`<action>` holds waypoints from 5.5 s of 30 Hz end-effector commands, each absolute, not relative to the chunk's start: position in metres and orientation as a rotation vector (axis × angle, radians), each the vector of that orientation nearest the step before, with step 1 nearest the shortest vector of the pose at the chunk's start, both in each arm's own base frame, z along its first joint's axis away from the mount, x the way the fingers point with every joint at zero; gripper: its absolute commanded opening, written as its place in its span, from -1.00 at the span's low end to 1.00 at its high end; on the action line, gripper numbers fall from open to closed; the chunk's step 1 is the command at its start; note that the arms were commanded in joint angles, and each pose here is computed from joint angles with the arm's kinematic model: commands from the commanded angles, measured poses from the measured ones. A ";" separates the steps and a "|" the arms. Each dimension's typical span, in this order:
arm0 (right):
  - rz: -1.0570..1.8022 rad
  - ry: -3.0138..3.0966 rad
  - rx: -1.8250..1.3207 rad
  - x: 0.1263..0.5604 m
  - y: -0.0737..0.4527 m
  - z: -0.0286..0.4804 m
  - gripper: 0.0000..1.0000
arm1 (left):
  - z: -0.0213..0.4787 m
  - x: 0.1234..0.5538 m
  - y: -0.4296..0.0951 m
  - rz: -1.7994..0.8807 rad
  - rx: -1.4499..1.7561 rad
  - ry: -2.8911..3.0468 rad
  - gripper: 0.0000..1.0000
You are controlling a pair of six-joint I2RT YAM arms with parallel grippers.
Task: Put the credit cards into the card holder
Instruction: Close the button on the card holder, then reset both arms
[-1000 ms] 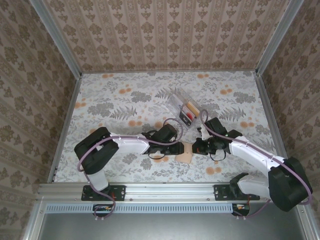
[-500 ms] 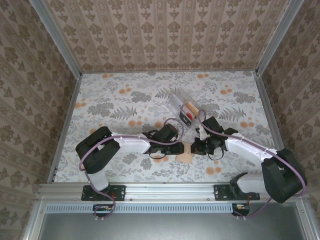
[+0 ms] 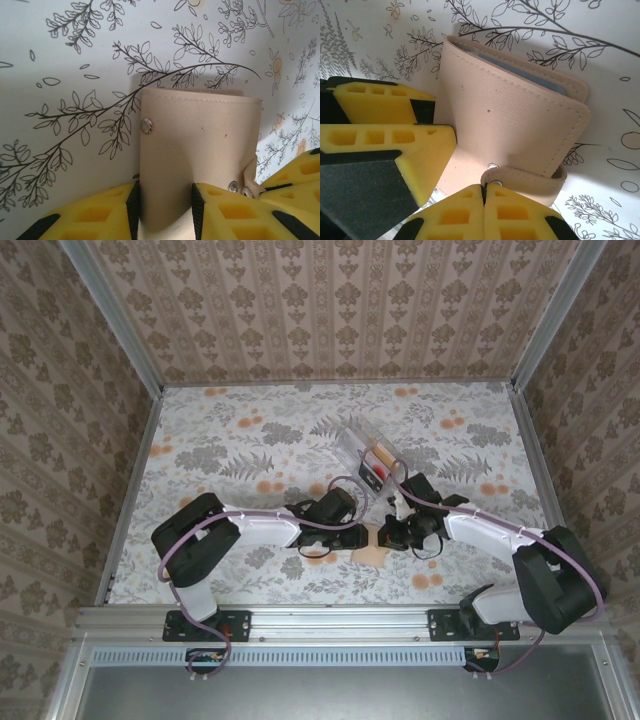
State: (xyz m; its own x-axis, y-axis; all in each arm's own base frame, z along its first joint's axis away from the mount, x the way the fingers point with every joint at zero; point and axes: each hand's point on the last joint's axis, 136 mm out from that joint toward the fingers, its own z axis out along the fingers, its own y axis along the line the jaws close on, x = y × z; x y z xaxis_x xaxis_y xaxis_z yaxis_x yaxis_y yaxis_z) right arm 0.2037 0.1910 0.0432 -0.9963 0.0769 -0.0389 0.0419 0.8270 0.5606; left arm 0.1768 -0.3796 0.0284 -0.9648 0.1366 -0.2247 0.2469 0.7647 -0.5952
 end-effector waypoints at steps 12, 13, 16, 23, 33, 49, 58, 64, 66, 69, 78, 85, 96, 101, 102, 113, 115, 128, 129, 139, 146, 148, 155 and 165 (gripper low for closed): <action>0.893 2.973 0.117 0.209 0.198 0.036 -1.00 | 0.030 0.175 -0.388 -1.003 0.300 2.785 -0.31; 0.896 2.975 0.115 0.208 0.199 0.036 -1.00 | 0.029 0.176 -0.388 -1.001 0.298 2.787 -0.32; 0.872 2.984 0.121 0.208 0.197 0.034 -1.00 | 0.030 0.176 -0.389 -1.007 0.300 2.785 -0.31; 0.845 3.027 0.119 0.202 0.197 0.026 -1.00 | 0.030 0.175 -0.388 -1.005 0.297 2.786 -0.31; 0.644 3.121 0.147 0.184 0.175 0.000 -1.00 | 0.030 0.176 -0.388 -1.006 0.289 2.785 -0.32; 0.537 3.121 0.152 0.190 0.169 -0.003 -1.00 | 0.036 0.175 -0.390 -1.032 0.288 2.772 -0.33; 0.575 3.082 0.105 0.201 0.178 0.017 -0.87 | 0.038 0.173 -0.388 -1.052 0.267 2.777 -0.33; 0.739 2.982 0.121 0.211 0.195 0.045 -0.62 | 0.036 0.175 -0.384 -1.021 0.240 2.781 -0.34; 0.777 2.928 0.122 0.214 0.197 0.058 -0.49 | 0.034 0.176 -0.382 -1.006 0.233 2.786 -0.35; 0.818 2.868 0.132 0.217 0.198 0.071 -0.38 | 0.031 0.175 -0.380 -0.997 0.234 2.794 -0.36; 0.805 2.839 0.227 0.217 0.187 0.063 -0.68 | 0.032 0.175 -0.379 -0.990 0.239 2.793 -0.36; 0.846 2.897 0.242 0.213 0.194 0.035 -0.81 | 0.032 0.174 -0.379 -0.993 0.237 2.796 -0.37; 0.672 2.919 0.149 0.212 0.176 0.036 -0.67 | 0.053 0.164 -0.389 -1.070 0.293 2.740 -0.35; 0.581 2.724 0.139 0.237 0.157 0.090 -0.39 | 0.069 0.168 -0.382 -1.045 0.288 2.674 -0.29; 0.518 2.675 0.165 0.243 0.145 0.101 -0.35 | 0.071 0.170 -0.378 -1.032 0.278 2.660 -0.25; -0.191 2.172 0.408 0.270 0.010 0.180 0.55 | 0.103 0.201 -0.314 -0.776 0.184 2.523 -0.08; -0.242 2.127 0.352 0.279 0.008 0.178 0.56 | 0.103 0.207 -0.299 -0.741 0.141 2.513 -0.06; -0.385 2.056 0.116 0.340 0.009 0.123 0.71 | 0.105 0.224 -0.227 -0.621 -0.055 2.471 0.41; -0.349 2.041 0.110 0.346 0.011 0.118 0.71 | 0.106 0.225 -0.222 -0.610 -0.063 2.468 0.44; -0.221 1.854 0.033 0.385 0.007 0.131 0.75 | 0.120 0.235 -0.175 -0.504 -0.143 2.402 0.80; -0.167 1.869 0.112 0.391 -0.010 0.103 0.81 | 0.136 0.252 -0.133 -0.320 -0.134 2.358 1.00; -0.176 1.878 0.168 0.395 -0.020 0.101 0.99 | 0.143 0.261 -0.111 -0.192 -0.138 2.336 1.00; -0.198 1.876 0.210 0.392 -0.027 0.101 0.99 | 0.178 0.297 -0.013 0.311 -0.268 2.119 1.00; -0.198 1.875 0.209 0.392 -0.027 0.102 0.99 | 0.138 0.359 0.010 0.328 -0.110 1.988 1.00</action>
State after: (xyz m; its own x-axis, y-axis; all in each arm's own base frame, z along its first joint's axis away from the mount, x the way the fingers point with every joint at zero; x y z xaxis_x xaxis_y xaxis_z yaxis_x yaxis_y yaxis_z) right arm 0.3855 -0.0261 0.0873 -0.3556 0.0283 -0.9342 0.2315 0.9711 -0.0587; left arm 0.3322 0.0239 0.1343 -0.5117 -0.0384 -0.8583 -0.3333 0.9296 0.1571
